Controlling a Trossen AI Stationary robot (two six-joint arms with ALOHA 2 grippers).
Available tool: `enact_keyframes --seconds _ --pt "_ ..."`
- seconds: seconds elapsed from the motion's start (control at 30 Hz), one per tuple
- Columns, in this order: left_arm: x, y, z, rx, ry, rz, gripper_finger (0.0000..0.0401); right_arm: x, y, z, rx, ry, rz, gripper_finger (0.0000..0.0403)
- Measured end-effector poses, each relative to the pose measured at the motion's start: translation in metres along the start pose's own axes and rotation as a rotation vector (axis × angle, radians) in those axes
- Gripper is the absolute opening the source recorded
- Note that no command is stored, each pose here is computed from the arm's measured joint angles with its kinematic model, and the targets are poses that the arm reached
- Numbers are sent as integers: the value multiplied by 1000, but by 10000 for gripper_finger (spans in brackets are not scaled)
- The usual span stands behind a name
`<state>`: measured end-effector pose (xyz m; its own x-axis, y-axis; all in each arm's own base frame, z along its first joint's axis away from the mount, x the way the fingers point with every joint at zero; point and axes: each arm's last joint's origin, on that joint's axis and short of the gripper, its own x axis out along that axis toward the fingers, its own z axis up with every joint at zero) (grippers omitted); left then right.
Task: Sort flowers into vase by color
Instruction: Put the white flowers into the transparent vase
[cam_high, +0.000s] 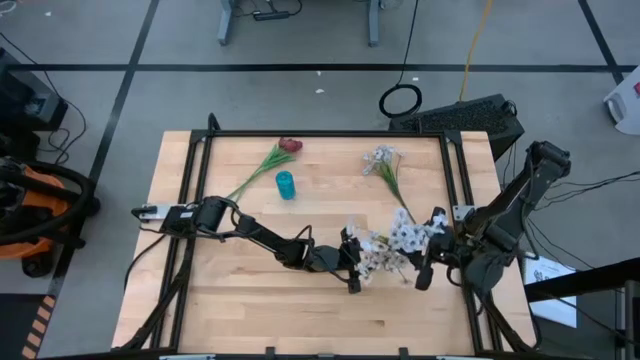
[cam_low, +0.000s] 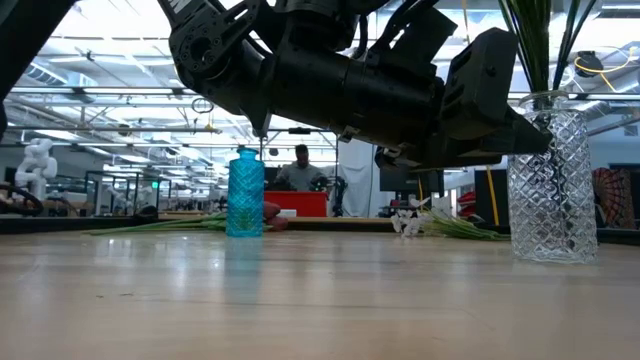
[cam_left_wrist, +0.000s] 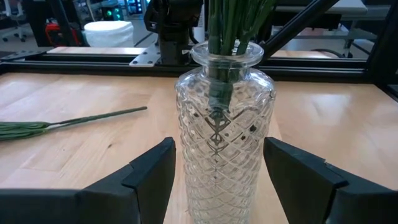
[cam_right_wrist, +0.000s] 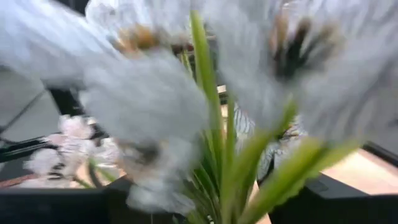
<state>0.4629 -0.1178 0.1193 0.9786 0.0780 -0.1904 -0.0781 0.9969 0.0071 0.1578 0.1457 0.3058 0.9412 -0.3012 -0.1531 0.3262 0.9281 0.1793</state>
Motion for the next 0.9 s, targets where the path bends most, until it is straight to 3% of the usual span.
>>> enact_keyframes --seconds 0.5,0.67,0.9 --pt "0 -2 0 23 -1 -55 248 -13 -18 16 16 39 110 135" --pt "0 -2 0 23 -2 -55 248 -15 -21 17 18 53 130 178" --pt "0 -2 0 24 -2 -56 248 -17 -36 1 -46 165 53 258"
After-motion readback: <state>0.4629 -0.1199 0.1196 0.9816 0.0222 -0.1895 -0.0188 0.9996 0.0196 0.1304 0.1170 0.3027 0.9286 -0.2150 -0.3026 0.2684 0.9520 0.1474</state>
